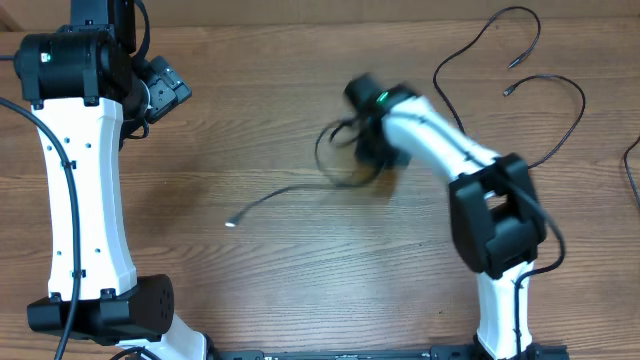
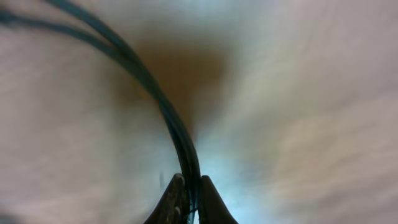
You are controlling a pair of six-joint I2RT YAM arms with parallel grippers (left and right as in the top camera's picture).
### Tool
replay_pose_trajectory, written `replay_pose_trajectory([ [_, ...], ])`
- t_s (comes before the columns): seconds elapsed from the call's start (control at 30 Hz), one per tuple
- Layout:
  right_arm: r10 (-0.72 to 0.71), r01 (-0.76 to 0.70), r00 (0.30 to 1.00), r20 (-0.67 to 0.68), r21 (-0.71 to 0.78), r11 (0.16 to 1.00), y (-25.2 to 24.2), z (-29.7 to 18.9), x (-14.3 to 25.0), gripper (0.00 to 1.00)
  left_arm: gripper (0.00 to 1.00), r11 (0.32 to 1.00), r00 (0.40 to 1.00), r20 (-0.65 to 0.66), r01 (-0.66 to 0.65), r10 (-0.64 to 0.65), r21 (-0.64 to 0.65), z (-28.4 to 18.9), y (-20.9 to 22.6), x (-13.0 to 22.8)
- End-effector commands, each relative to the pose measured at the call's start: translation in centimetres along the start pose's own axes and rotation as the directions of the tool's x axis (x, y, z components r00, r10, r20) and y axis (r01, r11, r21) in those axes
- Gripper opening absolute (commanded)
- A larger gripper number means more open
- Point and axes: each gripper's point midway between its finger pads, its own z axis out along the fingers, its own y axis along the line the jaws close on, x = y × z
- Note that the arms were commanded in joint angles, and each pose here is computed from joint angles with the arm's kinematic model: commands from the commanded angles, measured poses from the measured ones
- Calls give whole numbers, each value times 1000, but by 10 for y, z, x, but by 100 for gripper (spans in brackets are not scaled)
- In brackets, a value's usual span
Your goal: Untangle cables
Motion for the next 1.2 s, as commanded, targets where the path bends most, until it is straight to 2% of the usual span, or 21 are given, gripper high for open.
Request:
replay_pose_trajectory([
  [0.0,-191,204,963,188,-49,978,-15,-45,-77,4,99,1000,1000,5,-4,4,-9,2,-1,-1],
  [0.07,-241,269,935,259,-80,960,-18,-58,-104,4,100,1000,1000,3,-3,3,-7,2,-1,0],
  [0.17,-234,289,919,317,-140,947,-23,-64,-126,4,100,1000,1000,4,-4,4,-7,2,-1,0],
  [0.33,-196,297,914,356,-257,920,-14,-66,-139,4,100,1000,1000,4,-4,4,-7,2,-1,0],
  [0.43,-258,370,887,384,-254,894,-8,-64,-139,4,100,1000,1000,4,-4,4,-7,2,-1,0],
  [0.47,-283,392,877,388,-238,889,-8,-62,-139,8,100,1000,1000,4,-4,4,-7,2,-1,0],
  [0.53,-283,369,872,399,-155,917,-22,-60,-147,64,99,1000,1000,4,-4,4,-7,2,-1,0],
  [0.57,-277,348,872,404,-112,931,-32,-59,-152,77,100,1000,1000,4,-4,4,-7,2,-1,-1],
  [0.6,-256,303,875,411,-52,952,-48,-58,-160,95,99,1000,1000,4,-4,4,-7,2,-1,0],
  [0.63,-241,275,877,416,-21,961,-59,-58,-166,100,99,1000,1000,4,-4,4,-7,2,-1,0],
  [0.67,-228,250,880,418,2,968,-71,-57,-170,100,100,1000,1000,4,-4,4,-7,2,-1,-1],
  [0.7,-215,233,883,416,7,972,-80,-56,-173,100,100,1000,1000,4,-4,4,-7,2,-1,0],
  [0.73,-185,203,893,410,-1,979,-91,-54,-176,89,100,1000,1000,4,-4,4,-7,2,-1,0],
  [0.77,-150,174,907,394,-24,985,-99,-52,-175,59,99,1000,1000,4,-4,4,-7,2,-1,0],
  [0.8,-124,161,923,365,-71,984,-103,-48,-171,36,99,1000,1000,4,-4,4,-7,2,-1,0],
  [0.83,-116,166,935,336,-125,978,-102,-44,-166,22,100,1000,1000,4,-4,4,-7,2,-1,0],
  [0.9,-112,177,957,269,-234,956,-96,-33,-153,15,100,1000,1000,4,-4,4,-7,2,-1,0],
  [1.0,-115,164,975,189,-267,950,-96,-5,-139,4,100,1000,1000,4,-4,4,-7,2,-1,0],
  [1.17,-177,219,968,177,-260,940,-88,16,-129,4,100,1000,1000,4,-4,4,-7,2,-1,-1],
])
